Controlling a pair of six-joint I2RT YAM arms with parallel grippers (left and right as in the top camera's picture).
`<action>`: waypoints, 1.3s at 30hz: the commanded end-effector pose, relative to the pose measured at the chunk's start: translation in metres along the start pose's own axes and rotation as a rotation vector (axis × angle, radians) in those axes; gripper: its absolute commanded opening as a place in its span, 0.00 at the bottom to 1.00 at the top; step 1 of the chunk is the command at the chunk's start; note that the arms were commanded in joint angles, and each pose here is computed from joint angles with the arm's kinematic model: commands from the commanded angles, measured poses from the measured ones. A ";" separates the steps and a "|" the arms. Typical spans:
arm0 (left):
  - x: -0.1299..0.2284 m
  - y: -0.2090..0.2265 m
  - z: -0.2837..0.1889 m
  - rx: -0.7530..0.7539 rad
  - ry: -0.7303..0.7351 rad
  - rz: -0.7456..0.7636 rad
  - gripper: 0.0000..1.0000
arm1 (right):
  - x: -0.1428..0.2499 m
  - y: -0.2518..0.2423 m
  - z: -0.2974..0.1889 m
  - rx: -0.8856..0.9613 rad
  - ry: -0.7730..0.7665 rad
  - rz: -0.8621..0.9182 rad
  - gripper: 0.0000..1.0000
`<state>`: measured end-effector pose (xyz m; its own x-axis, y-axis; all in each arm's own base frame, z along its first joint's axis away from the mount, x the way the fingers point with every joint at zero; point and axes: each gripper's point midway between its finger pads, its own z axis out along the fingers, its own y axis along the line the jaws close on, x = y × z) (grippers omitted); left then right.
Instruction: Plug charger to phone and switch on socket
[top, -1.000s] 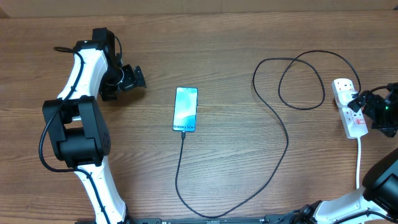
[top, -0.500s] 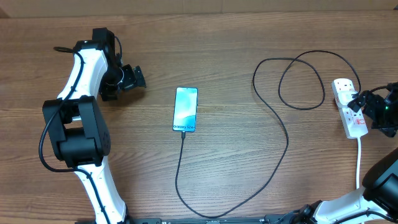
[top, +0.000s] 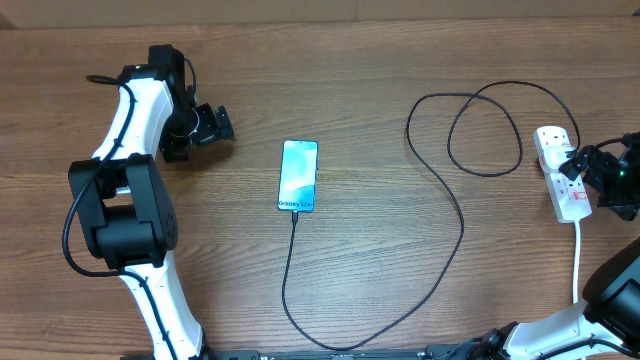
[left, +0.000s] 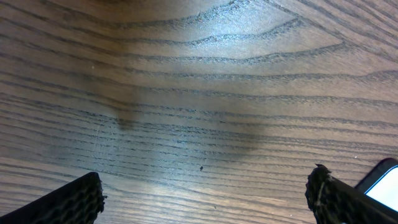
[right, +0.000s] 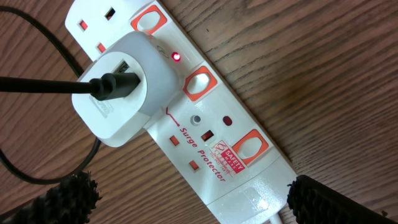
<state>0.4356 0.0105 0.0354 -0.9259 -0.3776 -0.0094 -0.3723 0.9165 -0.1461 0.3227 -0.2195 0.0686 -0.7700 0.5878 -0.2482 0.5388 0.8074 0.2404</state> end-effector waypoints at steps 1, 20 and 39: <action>-0.004 -0.003 -0.001 -0.009 -0.015 0.001 1.00 | -0.008 0.002 -0.009 0.004 -0.035 -0.017 1.00; -0.005 -0.005 -0.006 -0.006 -0.026 0.003 1.00 | -0.008 0.002 -0.009 0.004 -0.035 -0.017 1.00; 0.012 -0.032 -0.221 0.157 -0.509 0.074 1.00 | -0.008 0.002 -0.009 0.004 -0.035 -0.017 1.00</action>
<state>0.4266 0.0099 0.2355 -0.8141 -0.3693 -0.4481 -0.2718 0.9243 -0.2678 0.3226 -0.2195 0.0686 -0.7701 0.5878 -0.2479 0.5388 0.8073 0.2407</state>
